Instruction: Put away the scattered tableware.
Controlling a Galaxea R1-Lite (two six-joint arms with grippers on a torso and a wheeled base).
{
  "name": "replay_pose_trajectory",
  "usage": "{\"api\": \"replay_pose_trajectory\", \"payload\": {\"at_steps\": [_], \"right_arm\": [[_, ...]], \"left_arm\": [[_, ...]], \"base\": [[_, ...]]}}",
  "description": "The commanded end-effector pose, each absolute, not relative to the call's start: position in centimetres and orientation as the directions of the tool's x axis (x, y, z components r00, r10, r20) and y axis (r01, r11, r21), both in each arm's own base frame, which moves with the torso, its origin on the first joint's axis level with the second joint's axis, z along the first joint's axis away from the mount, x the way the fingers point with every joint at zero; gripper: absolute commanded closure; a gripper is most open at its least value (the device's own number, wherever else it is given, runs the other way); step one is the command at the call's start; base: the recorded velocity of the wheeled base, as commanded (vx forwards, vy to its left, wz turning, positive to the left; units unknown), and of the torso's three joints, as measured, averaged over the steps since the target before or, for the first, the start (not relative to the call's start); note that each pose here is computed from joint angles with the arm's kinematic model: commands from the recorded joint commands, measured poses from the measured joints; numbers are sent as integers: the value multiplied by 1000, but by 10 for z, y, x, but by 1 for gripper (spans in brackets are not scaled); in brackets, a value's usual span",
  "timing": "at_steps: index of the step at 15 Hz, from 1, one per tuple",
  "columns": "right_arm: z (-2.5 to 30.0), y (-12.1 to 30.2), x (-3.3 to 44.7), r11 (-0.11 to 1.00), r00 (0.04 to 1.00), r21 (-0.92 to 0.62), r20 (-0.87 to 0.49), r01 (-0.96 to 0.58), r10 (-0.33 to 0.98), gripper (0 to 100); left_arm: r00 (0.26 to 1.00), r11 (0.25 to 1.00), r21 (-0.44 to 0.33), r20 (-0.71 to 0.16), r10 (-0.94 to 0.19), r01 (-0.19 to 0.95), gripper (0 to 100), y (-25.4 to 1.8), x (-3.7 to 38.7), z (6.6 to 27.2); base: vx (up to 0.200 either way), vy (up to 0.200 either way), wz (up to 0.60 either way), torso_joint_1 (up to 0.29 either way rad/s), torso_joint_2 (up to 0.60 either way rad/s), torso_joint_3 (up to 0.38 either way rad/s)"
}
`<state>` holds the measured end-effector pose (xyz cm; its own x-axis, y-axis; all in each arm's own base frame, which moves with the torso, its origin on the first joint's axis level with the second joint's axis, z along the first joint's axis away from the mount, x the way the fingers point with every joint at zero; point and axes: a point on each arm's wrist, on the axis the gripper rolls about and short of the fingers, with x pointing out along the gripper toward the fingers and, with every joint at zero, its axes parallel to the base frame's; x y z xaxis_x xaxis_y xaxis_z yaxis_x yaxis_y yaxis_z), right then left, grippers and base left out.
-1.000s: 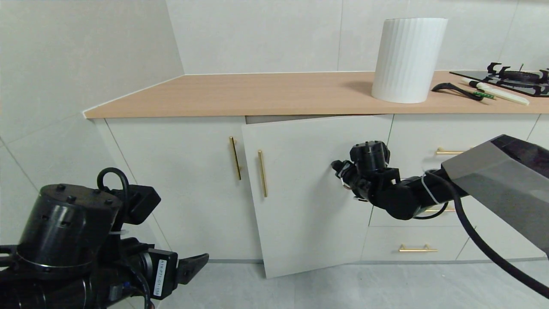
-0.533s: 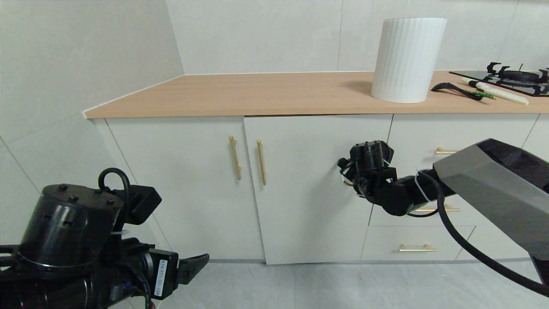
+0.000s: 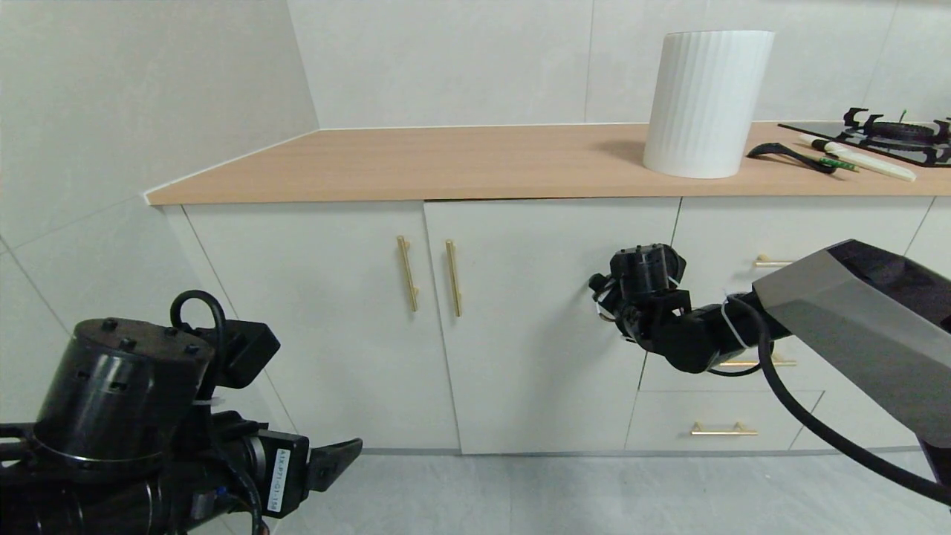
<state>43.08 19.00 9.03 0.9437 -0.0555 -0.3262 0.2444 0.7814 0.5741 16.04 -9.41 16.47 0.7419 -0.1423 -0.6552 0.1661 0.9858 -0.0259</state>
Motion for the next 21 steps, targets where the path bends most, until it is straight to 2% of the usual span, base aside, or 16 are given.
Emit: {"api": "replay_pose_trajectory", "payload": {"at_steps": [1, 10, 12, 14, 16, 19, 21], "right_arm": [[90, 188, 433, 781, 944, 574, -324, 247, -61, 0], [94, 185, 430, 781, 944, 570, -323, 253, -70, 0], [117, 186, 393, 792, 933, 590, -351, 157, 77, 0], [139, 173, 345, 807, 870, 590, -391, -14, 300, 0], [149, 160, 315, 819, 813, 552, -398, -157, 424, 0], [167, 150, 294, 828, 824, 512, -353, -227, 444, 0], [192, 127, 247, 894, 871, 345, -297, -284, 391, 0]], "left_arm": [[741, 986, -25, -656, -141, 166, 0, -94, 161, 164], [742, 987, -20, -657, -135, 161, 0, -94, 161, 164], [742, 987, -19, -657, -135, 162, 0, -94, 161, 164], [743, 987, -21, -656, -135, 161, 0, -94, 160, 164], [744, 987, -22, -654, -136, 161, 0, -94, 160, 164], [754, 987, -27, -641, -139, 160, 0, -93, 159, 168], [807, 992, -38, -578, -121, 122, 0, -83, 150, 182]], "base": [[0, 0, 0, 0, 0, 0], [0, 0, 0, 0, 0, 0], [0, 0, 0, 0, 0, 0], [0, 0, 0, 0, 0, 0], [0, 0, 0, 0, 0, 0], [0, 0, 0, 0, 0, 0], [0, 0, 0, 0, 0, 0]]}}
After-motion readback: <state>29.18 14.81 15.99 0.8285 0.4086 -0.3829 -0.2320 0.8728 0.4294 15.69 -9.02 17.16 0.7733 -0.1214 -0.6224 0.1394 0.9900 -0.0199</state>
